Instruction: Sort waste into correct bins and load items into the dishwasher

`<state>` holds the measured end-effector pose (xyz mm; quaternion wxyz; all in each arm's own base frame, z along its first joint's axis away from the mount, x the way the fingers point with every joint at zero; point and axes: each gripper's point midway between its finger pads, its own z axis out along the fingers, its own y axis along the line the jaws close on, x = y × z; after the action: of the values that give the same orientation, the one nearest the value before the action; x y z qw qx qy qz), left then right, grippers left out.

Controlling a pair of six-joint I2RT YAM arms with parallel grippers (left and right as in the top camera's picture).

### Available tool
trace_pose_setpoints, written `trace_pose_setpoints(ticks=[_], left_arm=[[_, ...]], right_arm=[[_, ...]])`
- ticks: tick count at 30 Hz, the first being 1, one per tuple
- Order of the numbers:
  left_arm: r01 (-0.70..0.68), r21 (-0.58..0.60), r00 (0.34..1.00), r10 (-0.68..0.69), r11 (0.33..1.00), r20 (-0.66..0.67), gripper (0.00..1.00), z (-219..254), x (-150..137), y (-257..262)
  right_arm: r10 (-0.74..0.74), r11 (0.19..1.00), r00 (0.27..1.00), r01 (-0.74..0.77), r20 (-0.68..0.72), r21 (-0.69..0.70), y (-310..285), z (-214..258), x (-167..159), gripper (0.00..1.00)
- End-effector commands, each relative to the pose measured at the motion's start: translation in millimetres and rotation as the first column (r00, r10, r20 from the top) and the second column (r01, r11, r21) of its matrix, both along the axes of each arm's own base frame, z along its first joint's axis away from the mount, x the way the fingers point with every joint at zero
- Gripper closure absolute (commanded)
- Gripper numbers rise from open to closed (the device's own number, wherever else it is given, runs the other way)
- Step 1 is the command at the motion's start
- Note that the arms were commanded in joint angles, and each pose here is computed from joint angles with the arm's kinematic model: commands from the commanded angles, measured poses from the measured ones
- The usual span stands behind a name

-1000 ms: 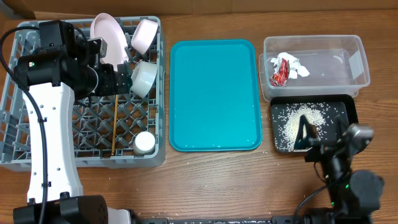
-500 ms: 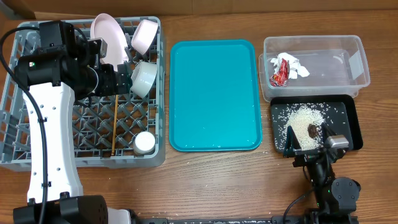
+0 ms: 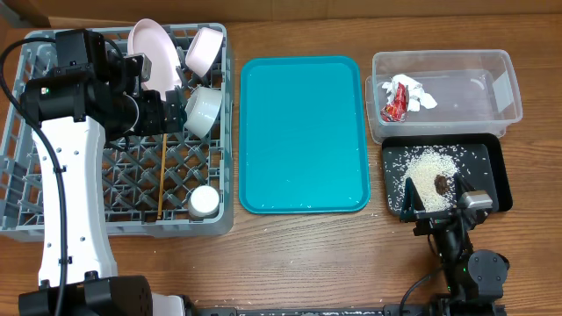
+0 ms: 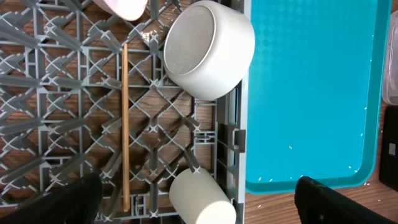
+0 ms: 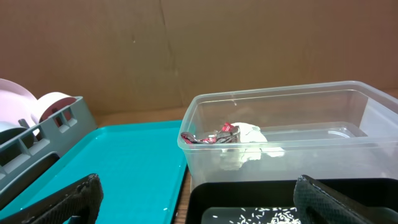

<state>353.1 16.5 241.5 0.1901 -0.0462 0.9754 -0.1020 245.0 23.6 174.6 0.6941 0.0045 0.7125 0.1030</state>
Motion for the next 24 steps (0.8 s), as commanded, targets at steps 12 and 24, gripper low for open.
trace_pose_setpoints(ticks=[12,24], left_arm=[[-0.037,0.098,0.993,0.025,0.995,0.113,0.00,23,8,15],[0.028,0.133,0.762,-0.107,0.991,0.638,0.00,66,-19,-26]], right_arm=[[0.004,1.000,1.000,-0.004,0.007,-0.003,0,-1,0,0.00],[0.004,1.000,1.000,-0.004,0.007,-0.003,0,-1,0,0.00]])
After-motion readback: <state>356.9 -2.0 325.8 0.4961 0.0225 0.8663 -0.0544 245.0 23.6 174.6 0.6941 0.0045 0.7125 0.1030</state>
